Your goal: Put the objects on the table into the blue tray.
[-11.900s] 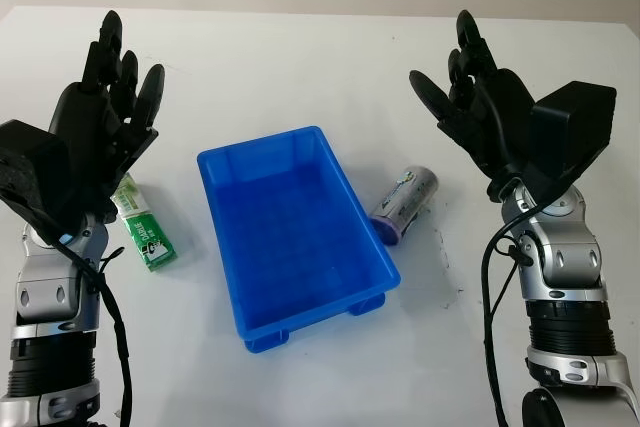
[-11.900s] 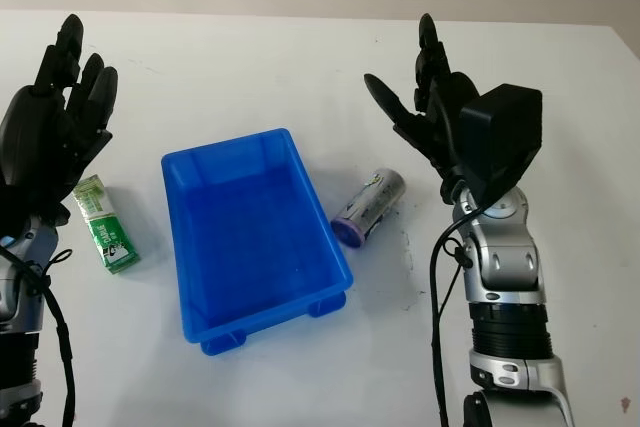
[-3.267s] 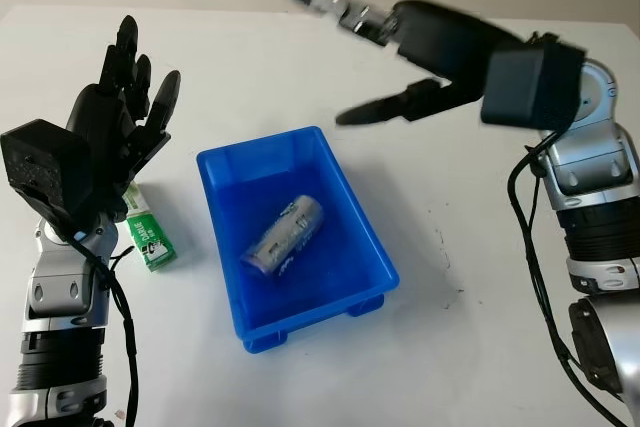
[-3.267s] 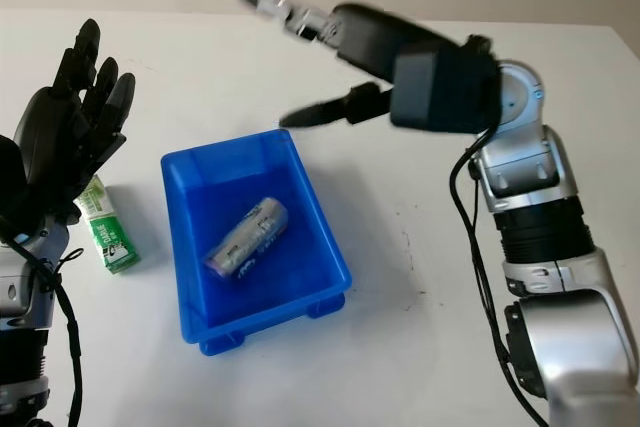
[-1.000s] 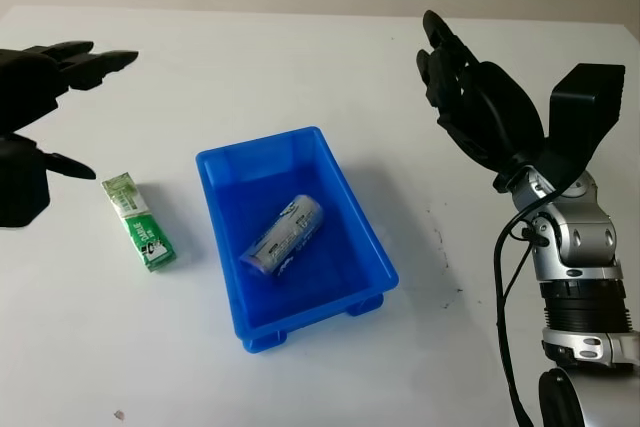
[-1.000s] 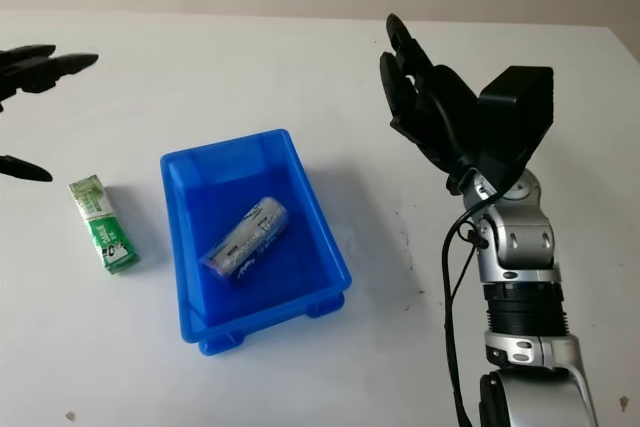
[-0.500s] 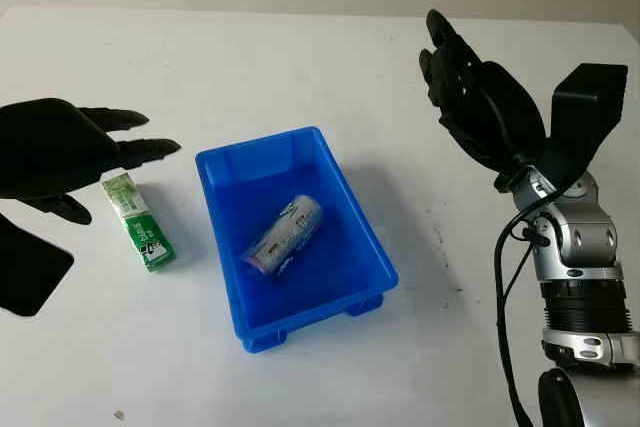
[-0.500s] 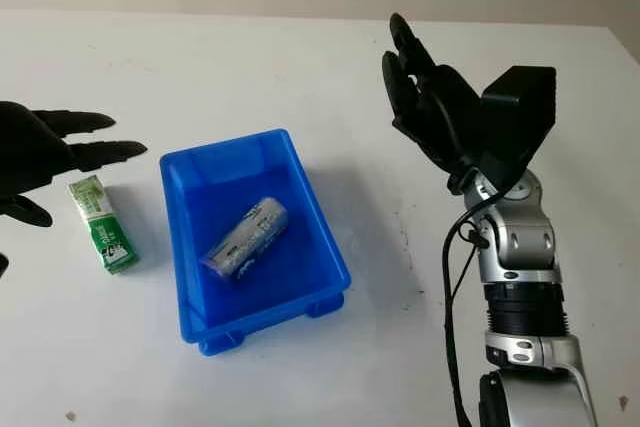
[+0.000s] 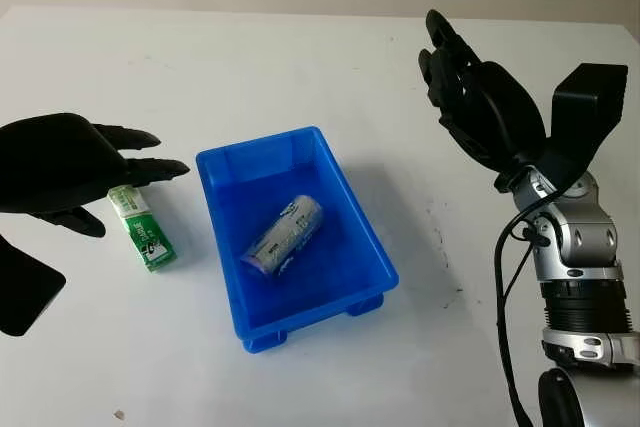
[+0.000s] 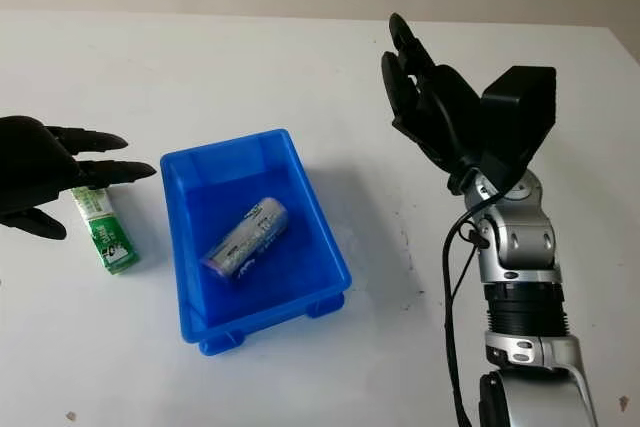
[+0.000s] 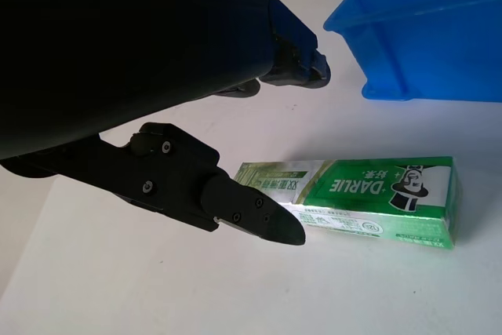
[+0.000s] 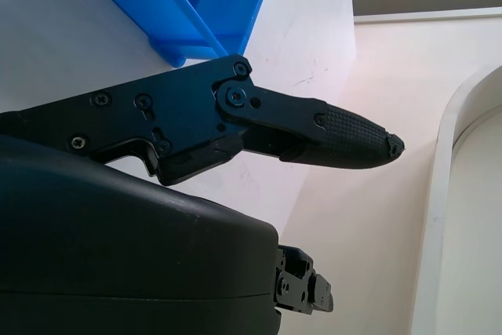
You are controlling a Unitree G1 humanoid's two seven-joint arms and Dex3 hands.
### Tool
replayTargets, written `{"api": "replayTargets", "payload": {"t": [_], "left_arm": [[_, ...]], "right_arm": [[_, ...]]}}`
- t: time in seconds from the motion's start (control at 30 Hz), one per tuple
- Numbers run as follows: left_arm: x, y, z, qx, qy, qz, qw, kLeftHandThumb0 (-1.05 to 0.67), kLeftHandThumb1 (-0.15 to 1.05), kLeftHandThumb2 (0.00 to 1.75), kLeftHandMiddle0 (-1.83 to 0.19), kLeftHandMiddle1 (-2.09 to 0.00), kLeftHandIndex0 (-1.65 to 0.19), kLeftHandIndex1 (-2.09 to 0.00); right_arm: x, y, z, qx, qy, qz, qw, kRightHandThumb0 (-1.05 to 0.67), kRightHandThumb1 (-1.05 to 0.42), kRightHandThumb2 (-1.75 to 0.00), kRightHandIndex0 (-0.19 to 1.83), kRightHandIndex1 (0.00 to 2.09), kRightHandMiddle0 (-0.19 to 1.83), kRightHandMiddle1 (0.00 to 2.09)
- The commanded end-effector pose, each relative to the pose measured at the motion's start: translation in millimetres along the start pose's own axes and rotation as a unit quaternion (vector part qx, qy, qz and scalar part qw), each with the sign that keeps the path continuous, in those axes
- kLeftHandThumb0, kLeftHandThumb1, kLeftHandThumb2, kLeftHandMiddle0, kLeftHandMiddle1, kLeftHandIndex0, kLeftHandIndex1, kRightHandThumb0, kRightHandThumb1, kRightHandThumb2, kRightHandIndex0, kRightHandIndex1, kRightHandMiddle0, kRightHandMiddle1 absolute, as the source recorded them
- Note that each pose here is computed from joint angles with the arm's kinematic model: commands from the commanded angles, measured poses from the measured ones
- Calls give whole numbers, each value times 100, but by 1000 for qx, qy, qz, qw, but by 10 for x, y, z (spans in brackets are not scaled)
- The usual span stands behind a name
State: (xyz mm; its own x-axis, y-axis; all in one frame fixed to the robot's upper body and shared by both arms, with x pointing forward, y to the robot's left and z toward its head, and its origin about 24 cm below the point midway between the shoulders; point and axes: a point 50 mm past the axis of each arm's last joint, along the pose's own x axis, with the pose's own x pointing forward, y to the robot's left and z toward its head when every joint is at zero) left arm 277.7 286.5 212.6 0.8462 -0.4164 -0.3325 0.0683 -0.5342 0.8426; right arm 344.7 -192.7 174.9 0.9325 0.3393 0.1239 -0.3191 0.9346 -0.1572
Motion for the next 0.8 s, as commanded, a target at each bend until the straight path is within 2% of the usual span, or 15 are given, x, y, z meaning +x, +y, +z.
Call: {"api": "replayTargets", "payload": {"t": [0.0,0.53,0.7,0.77], "left_arm": [[21,-68,24,-7,-4,-8,1000,-40,92,5,-33,-8,-29,-11],[106,-292,153,-22,-39,-5,999,-33,86,5,-49,-10,-45,-16],[141,-340,199,-24,-56,15,998,-32,86,5,-57,-12,-51,-19],[162,-365,223,-8,-65,42,997,-32,85,5,-61,-14,-55,-22]], "right_arm": [[-6,-15,40,-4,-10,-1,1000,-72,-105,-65,-19,0,-19,0],[-9,-23,41,-6,-11,-3,1000,-72,-105,-65,-19,0,-19,0],[-8,-16,42,-5,-12,-3,1000,-72,-105,-65,-19,0,-19,0],[-14,-15,47,-5,-12,-2,1000,-72,-105,-65,-19,0,-19,0]]}}
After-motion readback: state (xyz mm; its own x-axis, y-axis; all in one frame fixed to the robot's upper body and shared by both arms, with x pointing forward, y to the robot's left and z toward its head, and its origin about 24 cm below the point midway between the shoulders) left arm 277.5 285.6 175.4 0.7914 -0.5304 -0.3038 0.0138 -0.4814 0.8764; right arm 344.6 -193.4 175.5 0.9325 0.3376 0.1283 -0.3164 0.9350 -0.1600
